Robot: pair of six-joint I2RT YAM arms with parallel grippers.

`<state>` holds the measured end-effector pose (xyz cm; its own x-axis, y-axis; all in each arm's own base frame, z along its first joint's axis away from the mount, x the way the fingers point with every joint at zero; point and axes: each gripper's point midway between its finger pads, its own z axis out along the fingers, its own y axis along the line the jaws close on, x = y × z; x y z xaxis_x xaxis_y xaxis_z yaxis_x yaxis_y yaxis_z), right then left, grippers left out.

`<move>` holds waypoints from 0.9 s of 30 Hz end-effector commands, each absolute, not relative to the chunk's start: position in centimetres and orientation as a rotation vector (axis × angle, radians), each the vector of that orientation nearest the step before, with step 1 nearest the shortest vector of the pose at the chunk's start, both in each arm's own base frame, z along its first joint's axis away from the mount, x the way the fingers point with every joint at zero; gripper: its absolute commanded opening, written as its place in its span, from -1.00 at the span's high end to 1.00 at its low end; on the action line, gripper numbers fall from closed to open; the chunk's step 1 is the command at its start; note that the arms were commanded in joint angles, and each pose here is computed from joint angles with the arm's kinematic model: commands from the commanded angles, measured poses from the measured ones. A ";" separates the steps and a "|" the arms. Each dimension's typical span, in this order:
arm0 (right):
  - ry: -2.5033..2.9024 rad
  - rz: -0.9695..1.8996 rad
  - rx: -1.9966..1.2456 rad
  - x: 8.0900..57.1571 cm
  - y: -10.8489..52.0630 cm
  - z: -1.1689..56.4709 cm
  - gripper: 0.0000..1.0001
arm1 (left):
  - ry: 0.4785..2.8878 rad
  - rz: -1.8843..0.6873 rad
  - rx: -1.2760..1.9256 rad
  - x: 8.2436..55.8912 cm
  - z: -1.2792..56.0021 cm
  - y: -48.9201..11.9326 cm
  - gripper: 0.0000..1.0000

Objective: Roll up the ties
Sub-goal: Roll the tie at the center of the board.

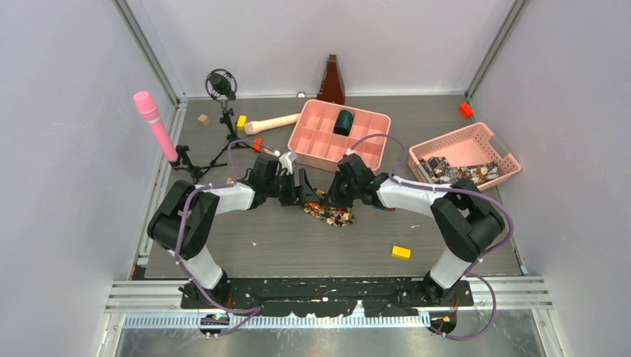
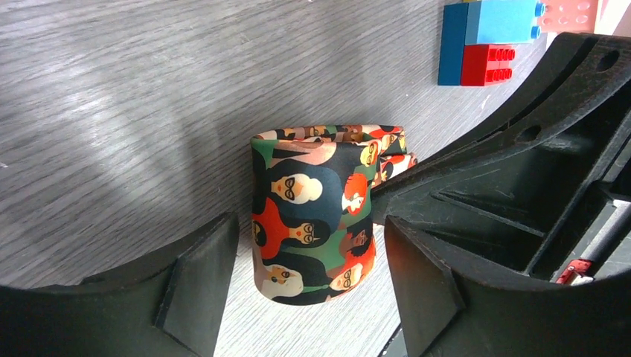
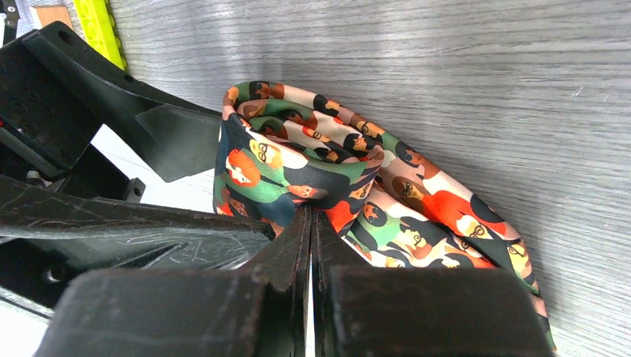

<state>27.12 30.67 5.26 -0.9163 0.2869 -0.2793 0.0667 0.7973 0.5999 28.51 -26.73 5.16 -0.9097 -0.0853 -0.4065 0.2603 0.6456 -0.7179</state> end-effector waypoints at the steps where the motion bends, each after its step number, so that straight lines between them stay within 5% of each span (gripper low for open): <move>1: 2.657 0.781 0.251 26.5 29.6 4.8 0.93 | 2.422 -1.230 0.200 28.3 5.5 -27.7 -0.44; 13: 2.612 0.833 0.230 26.8 30.1 6.0 0.90 | 2.415 -1.236 0.237 27.8 5.8 -28.3 0.02; 27: 2.409 0.724 0.252 27.9 26.6 10.4 0.64 | 2.471 -0.865 0.290 28.9 6.4 -25.2 0.08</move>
